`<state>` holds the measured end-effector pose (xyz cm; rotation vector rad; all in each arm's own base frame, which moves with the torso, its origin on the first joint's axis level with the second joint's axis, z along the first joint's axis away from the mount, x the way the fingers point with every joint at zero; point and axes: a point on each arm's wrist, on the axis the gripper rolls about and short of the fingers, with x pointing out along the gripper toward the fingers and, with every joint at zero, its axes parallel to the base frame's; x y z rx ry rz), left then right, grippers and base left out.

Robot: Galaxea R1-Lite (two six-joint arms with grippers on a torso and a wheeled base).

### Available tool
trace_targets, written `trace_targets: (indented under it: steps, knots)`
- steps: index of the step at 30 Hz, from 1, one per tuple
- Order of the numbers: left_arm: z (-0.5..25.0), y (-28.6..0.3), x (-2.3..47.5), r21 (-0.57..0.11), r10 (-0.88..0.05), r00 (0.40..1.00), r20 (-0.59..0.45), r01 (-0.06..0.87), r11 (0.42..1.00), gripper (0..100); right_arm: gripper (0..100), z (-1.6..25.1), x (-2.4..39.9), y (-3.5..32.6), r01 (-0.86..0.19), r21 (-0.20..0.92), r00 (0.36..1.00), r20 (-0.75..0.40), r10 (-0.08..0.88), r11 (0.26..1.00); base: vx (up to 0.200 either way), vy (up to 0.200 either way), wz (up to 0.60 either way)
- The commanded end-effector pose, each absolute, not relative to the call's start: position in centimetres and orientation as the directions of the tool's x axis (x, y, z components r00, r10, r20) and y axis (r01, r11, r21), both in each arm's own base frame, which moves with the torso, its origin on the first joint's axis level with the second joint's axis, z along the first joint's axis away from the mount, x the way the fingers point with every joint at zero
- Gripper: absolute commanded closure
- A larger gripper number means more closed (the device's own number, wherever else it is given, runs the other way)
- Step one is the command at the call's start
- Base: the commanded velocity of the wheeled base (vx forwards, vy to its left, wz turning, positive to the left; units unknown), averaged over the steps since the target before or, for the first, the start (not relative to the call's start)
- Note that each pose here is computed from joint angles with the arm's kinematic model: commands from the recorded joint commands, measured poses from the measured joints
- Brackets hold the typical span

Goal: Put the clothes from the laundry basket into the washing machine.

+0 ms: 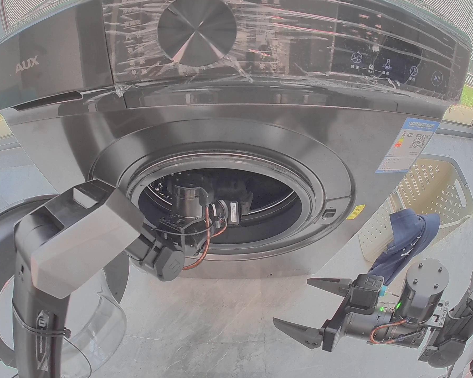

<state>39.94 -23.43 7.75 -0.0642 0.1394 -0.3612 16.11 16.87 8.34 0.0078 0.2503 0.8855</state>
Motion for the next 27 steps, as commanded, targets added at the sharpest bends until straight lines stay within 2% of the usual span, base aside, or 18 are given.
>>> trace_targets:
  steps: [1,7,10,13,16,18,22,25,27]
  knots:
    - [11.6,-23.2,33.9,-0.064,-0.523,0.847,-0.096,0.519,0.852,0,0,8.3,16.0,16.7,-0.764,0.11,0.606,-0.218,0.765,0.636,0.0,0.0,0.0]
    - [9.3,-23.0,30.7,-0.02,-0.56,0.807,-0.189,0.567,0.824,0,0,8.2,15.5,16.2,-0.764,0.11,0.602,-0.233,0.764,0.636,0.0,0.0,0.0]
    - [8.2,-22.6,28.3,-0.026,-0.586,0.769,-0.256,0.6,0.799,0,0,7.8,15.1,15.8,-0.761,0.111,0.598,-0.259,0.758,0.639,0.0,0.0,0.0]
    - [8.1,-22.1,25.5,-0.043,-0.623,0.731,-0.279,0.638,0.769,0,0,7.6,15.0,15.6,-0.757,0.111,0.601,-0.268,0.753,0.644,0.0,0.0,0.0]
    - [8.5,-21.8,23.6,-0.078,-0.658,0.711,-0.249,0.663,0.745,0,0,8.0,15.1,15.4,-0.754,0.108,0.609,-0.252,0.752,0.647,0.0,0.0,0.0]
    - [9.1,-21.1,22.5,-0.098,-0.661,0.719,-0.216,0.658,0.747,0,0,8.6,14.8,15.1,-0.75,0.106,0.621,-0.227,0.751,0.652,0.0,0.0,0.0]
    - [10.0,-19.7,20.4,-0.102,-0.668,0.72,-0.188,0.662,0.742,0,0,9.4,14.2,14.3,-0.732,0.101,0.65,-0.196,0.734,0.674,0.0,0.0,0.0]
    - [11.6,-17.7,18.5,-0.101,-0.649,0.749,-0.131,0.642,0.76,0,0,10.9,13.2,12.9,-0.698,0.093,0.699,-0.124,0.704,0.71,0.0,0.0,0.0]
    - [12.7,-16.0,17.3,-0.091,-0.613,0.784,-0.101,0.606,0.79,0,0,12.1,12.9,11.7,-0.64,0.098,0.759,-0.069,0.647,0.762,-0.2,0.0,0.0]
